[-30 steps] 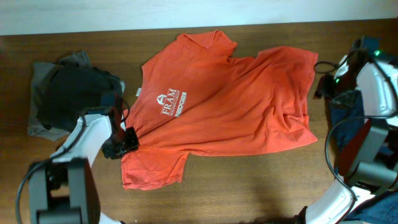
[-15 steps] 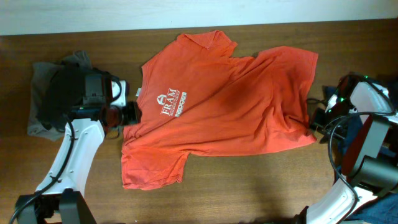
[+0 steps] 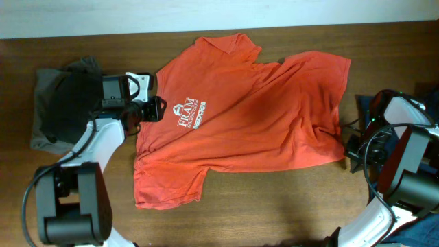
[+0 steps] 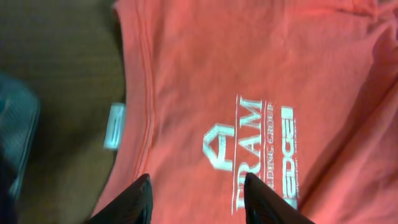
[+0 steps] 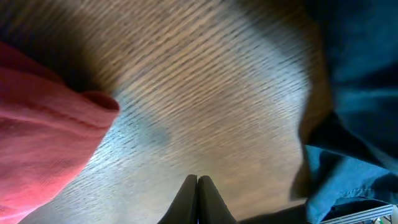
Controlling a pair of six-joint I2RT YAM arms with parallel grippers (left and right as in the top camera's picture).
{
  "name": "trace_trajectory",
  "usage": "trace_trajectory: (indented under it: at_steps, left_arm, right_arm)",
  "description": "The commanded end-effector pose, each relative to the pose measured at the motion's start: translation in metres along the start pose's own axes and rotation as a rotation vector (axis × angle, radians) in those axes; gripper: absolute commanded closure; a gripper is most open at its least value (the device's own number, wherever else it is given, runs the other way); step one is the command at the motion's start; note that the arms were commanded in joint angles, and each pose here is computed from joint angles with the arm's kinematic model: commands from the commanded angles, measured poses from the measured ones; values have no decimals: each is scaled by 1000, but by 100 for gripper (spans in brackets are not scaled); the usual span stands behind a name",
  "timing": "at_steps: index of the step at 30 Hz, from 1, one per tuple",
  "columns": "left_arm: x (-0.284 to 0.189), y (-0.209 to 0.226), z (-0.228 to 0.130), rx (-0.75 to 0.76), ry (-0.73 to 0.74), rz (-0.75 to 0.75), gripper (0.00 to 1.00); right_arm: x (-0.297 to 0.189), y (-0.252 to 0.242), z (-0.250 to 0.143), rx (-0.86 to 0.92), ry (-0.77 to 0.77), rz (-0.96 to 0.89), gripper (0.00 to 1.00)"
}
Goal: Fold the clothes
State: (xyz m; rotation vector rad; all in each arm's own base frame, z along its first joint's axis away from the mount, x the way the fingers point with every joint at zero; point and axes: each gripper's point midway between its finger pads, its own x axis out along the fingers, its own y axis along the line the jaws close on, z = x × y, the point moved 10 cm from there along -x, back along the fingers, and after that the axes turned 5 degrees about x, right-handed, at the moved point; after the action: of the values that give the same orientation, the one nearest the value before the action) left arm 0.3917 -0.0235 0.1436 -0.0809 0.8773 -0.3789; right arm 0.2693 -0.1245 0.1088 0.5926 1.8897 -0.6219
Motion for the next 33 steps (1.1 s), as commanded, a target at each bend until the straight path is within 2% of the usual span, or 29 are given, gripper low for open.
trace_trajectory:
  at_steps: [1, 2, 4, 6, 11, 13, 14, 16, 17, 19, 23, 24, 27, 28, 33]
  left_arm:
    - [20, -6, 0, 61, -20, -39, 40]
    - [28, -6, 2, 78, -47, -28, 38]
    - [39, -4, 2, 92, -71, -21, 34]
    - [50, 1, -2, 81, -63, 1, 34]
    - [87, 14, -22, 3, 33, 10, 36]
    - [92, 16, -24, -6, 57, 13, 55]
    - [94, 18, -26, -13, 83, 29, 77]
    - [94, 22, -30, -20, 115, 80, 94]
    - [94, 23, -31, -21, 124, 98, 99]
    - [93, 25, -33, -40, 143, 132, 100]
    - [91, 26, -28, -54, 154, 147, 100]
    - [91, 26, -25, -63, 151, 149, 100]
    - [89, 29, -17, -73, 136, 153, 100]
    - [88, 29, -13, -73, 131, 155, 100]
    - [83, 33, -3, -72, 145, 208, 100]
  right_arm:
    - [-6, 8, 3, -58, -3, 102, 89]
    - [-9, 12, 4, -85, -3, 157, 77]
    - [-13, 19, 5, -133, -4, 254, 62]
    - [-17, 25, 5, -182, -2, 338, 53]
    - [-22, 29, 6, -257, -22, 388, 51]
    - [-22, 29, 6, -270, -24, 399, 51]
    - [-22, 30, 7, -271, -32, 401, 51]
    - [-22, 31, 10, -274, -54, 405, 50]
    - [-21, 31, 12, -275, -64, 407, 50]
    - [-16, 33, 16, -259, -91, 412, 50]
    - [6, 29, 21, -144, -122, 347, 60]
    - [17, 28, 20, -114, -122, 333, 71]
    - [32, 25, 15, -74, -105, 303, 87]
    - [37, 20, 13, -31, -95, 246, 96]
    - [25, -4, 3, 66, -53, -39, 96]
